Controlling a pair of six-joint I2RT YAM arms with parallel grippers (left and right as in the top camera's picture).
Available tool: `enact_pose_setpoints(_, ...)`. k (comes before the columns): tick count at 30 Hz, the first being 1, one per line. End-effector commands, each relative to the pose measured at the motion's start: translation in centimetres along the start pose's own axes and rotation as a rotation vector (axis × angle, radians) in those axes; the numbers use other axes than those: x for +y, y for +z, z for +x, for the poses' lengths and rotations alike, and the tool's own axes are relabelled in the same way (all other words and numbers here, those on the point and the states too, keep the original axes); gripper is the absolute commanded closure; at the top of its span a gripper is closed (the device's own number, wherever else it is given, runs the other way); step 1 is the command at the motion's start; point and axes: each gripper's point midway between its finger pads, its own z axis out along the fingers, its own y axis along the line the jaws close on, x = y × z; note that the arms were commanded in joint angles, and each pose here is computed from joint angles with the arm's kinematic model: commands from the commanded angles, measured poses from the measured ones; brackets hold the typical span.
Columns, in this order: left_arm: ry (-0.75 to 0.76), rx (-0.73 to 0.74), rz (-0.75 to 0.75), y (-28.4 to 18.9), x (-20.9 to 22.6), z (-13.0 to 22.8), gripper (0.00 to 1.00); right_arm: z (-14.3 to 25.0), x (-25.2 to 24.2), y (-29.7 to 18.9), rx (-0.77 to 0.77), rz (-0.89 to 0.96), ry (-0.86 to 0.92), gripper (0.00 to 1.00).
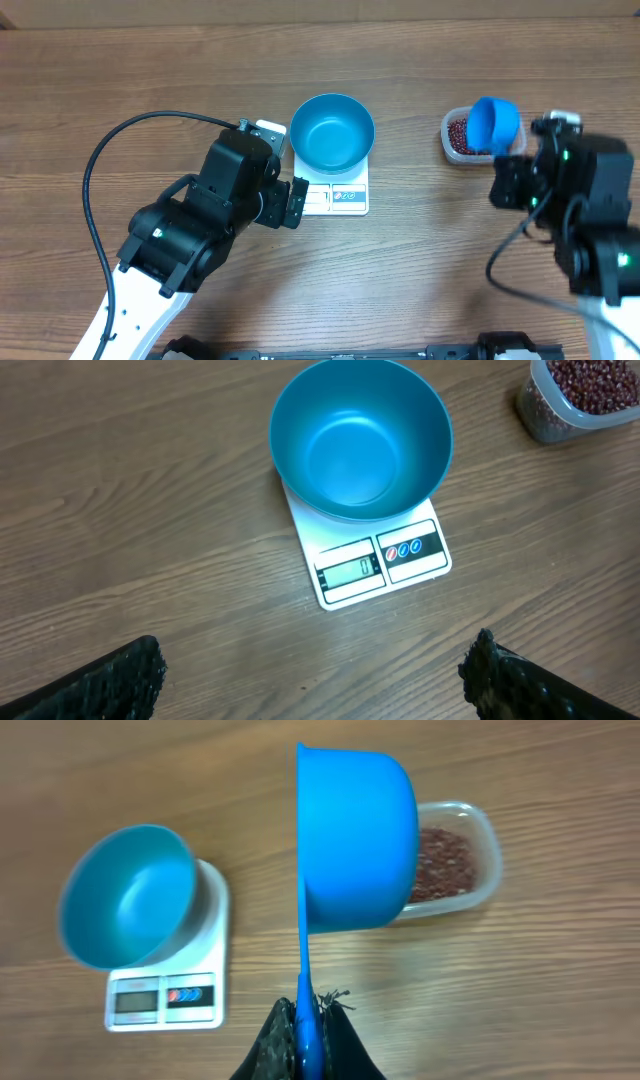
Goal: Scoop item into bowl and weigh 150g on scale
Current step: 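Move the held scoop with the right gripper over the bean tub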
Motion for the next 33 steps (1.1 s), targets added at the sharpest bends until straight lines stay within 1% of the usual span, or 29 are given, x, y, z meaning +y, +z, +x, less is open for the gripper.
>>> enact_pose_setpoints(1,0.022,0.001,0.008,0.0,0.0,0.1,0.01,-3.2,-2.3,-0.3,0.000,0.163,-0.046,0.96)
enact_pose_setpoints(4,0.022,0.001,0.008,0.0,0.0,0.1,0.01,-4.7,-3.0,0.3,0.029,0.222,-0.053,0.96)
enact_pose_setpoints(6,0.022,0.001,0.008,0.0,0.0,0.1,0.01,-5.6,-2.8,0.6,0.044,0.223,-0.083,0.96)
enact_pose_setpoints(11,0.022,0.001,0.008,0.0,0.0,0.1,0.01,-8.5,-2.3,0.9,-0.005,0.215,-0.106,0.96)
enact_pose_setpoints(13,0.022,0.001,0.008,0.0,0.0,0.1,0.01,-8.8,-2.3,1.1,-0.003,0.216,-0.122,0.96)
enact_pose_setpoints(18,0.022,0.001,0.008,0.0,0.0,0.1,0.01,-8.3,-3.7,2.6,0.051,0.291,-0.131,0.96)
enact_pose_setpoints(22,0.022,0.001,0.008,0.0,0.0,0.1,0.01,-6.7,-5.1,5.3,0.164,0.357,-0.143,0.96)
enact_pose_setpoints(26,0.022,0.001,0.008,0.0,0.0,0.1,0.01,-5.6,-5.6,8.0,0.247,0.369,-0.149,0.96)
enact_pose_setpoints(29,0.022,0.001,0.008,0.0,0.0,0.1,0.01,-5.2,-5.8,9.5,0.277,0.372,-0.151,0.96)
enact_pose_setpoints(33,0.022,0.002,0.008,0.0,0.0,0.1,0.01,-5.2,-5.9,9.9,0.280,0.373,-0.151,0.96)
